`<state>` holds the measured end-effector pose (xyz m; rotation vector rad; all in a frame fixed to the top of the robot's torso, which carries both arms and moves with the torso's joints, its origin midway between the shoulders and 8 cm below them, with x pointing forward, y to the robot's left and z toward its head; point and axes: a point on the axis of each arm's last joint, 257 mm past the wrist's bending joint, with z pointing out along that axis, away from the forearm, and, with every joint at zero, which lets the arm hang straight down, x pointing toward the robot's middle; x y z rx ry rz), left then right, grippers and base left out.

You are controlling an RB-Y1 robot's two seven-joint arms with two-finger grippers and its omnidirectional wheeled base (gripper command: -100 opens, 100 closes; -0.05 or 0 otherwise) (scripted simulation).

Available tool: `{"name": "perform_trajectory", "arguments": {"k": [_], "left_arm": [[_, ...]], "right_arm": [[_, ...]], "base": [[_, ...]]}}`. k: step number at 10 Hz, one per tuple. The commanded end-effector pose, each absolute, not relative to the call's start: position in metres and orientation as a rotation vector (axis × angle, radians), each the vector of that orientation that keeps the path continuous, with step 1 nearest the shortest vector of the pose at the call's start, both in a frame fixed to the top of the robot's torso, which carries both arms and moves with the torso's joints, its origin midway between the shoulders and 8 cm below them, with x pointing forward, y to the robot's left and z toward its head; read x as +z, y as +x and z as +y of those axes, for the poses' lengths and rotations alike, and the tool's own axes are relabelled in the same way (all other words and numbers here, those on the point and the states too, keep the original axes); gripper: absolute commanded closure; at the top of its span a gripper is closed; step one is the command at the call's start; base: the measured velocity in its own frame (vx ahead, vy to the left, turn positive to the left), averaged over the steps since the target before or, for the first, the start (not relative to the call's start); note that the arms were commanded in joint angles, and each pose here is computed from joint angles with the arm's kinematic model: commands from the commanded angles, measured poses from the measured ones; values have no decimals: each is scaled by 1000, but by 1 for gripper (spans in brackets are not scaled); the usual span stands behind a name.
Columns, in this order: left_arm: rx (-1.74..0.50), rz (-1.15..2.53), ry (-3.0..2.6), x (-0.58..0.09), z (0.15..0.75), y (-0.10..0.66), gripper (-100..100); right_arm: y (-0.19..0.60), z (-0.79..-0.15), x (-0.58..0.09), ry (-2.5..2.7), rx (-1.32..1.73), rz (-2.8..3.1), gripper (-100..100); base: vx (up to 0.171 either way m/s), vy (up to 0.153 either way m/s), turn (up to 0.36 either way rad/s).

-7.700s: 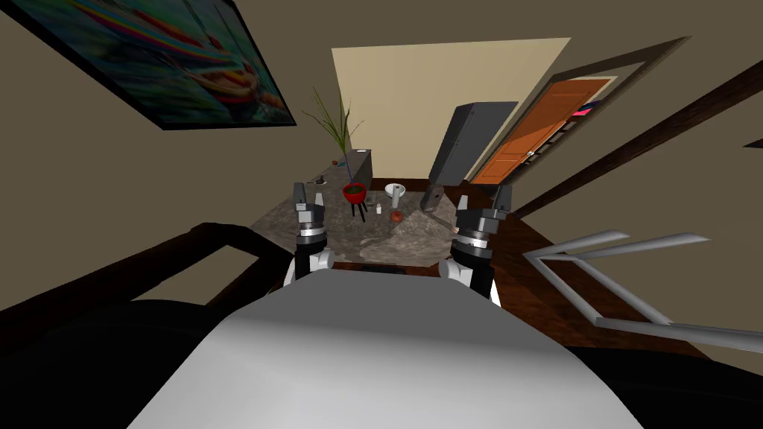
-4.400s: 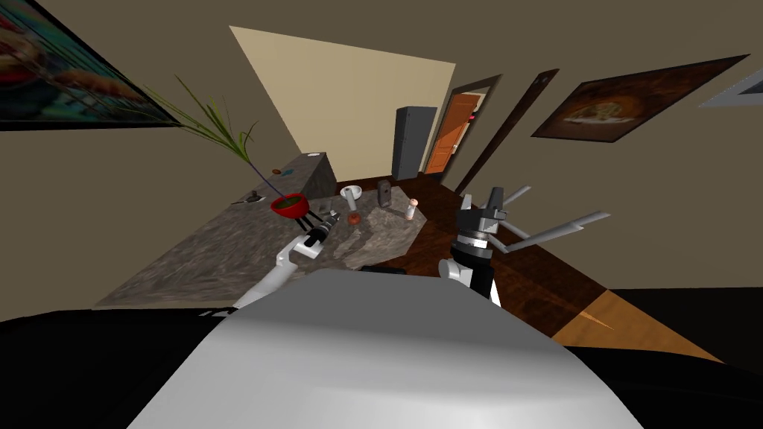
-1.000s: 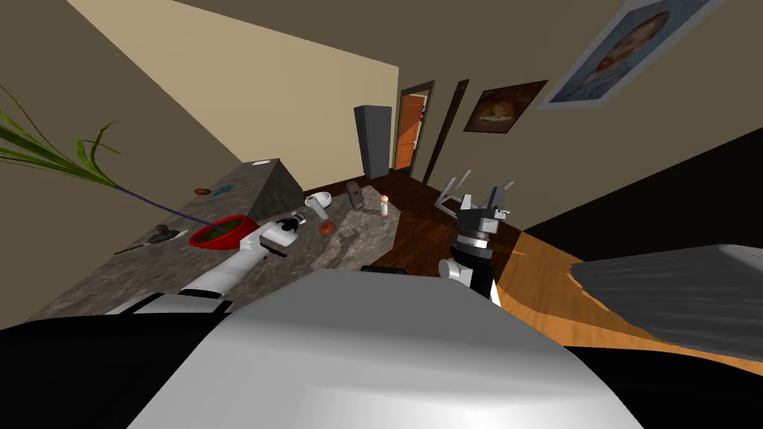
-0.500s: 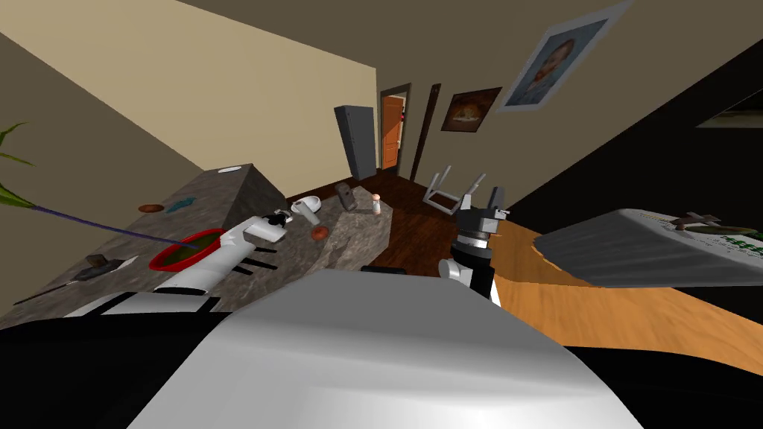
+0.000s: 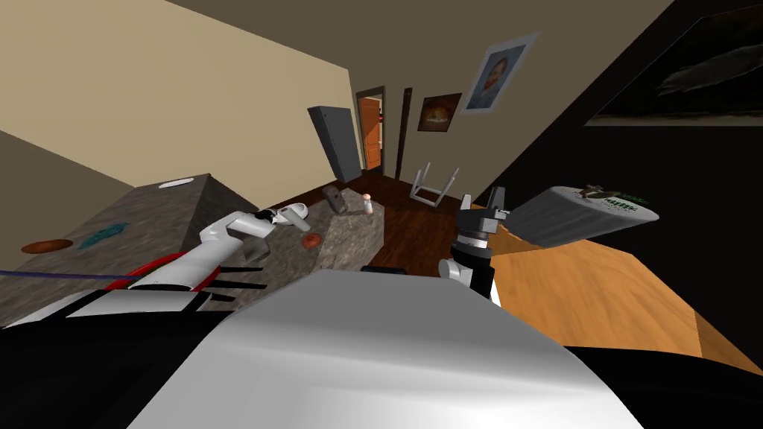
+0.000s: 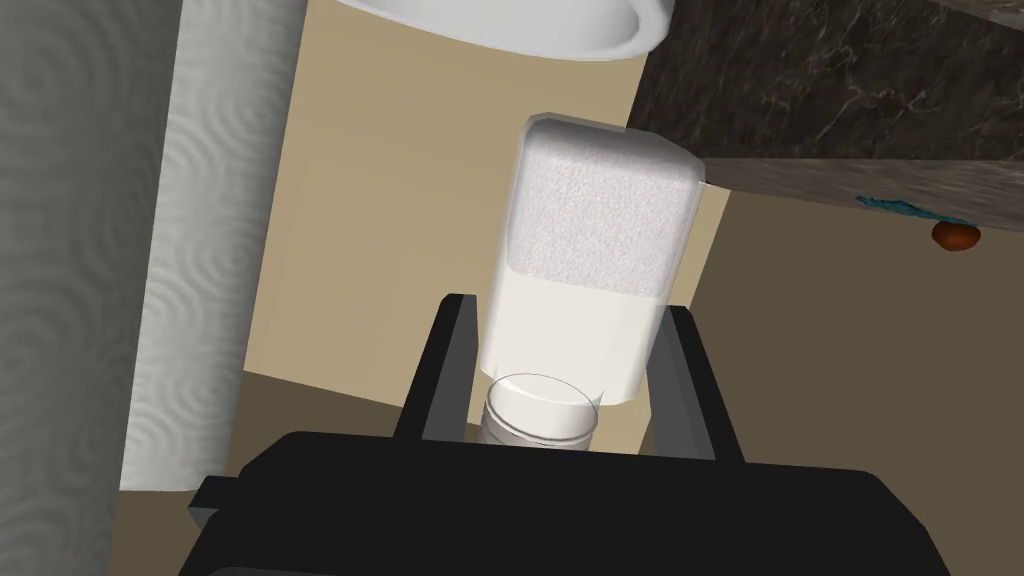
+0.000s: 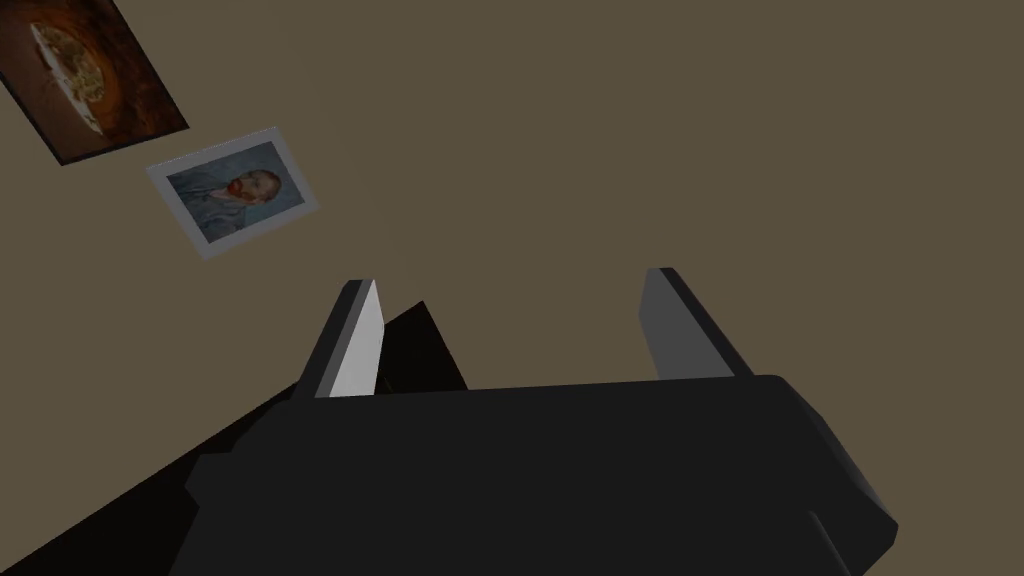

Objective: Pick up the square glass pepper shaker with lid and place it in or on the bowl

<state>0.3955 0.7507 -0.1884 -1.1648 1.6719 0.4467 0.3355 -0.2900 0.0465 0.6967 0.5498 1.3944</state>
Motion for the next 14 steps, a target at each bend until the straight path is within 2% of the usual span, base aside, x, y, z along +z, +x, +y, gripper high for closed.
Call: {"name": "perform_trajectory", "arguments": {"k": [1, 6, 14], "left_arm": [[479, 1647, -1229, -183, 768, 384, 100], [562, 1587, -1408, -178, 803, 342, 100], [670, 1512, -1629, -175, 831, 284, 100]], "right_arm": [[336, -290, 47, 697, 1394, 550, 0], [336, -290, 47, 697, 1394, 550, 0], [335, -290, 46, 697, 1394, 550, 0]], "base": [[-54, 82, -307], [-48, 83, -307], [-40, 61, -239]]}}
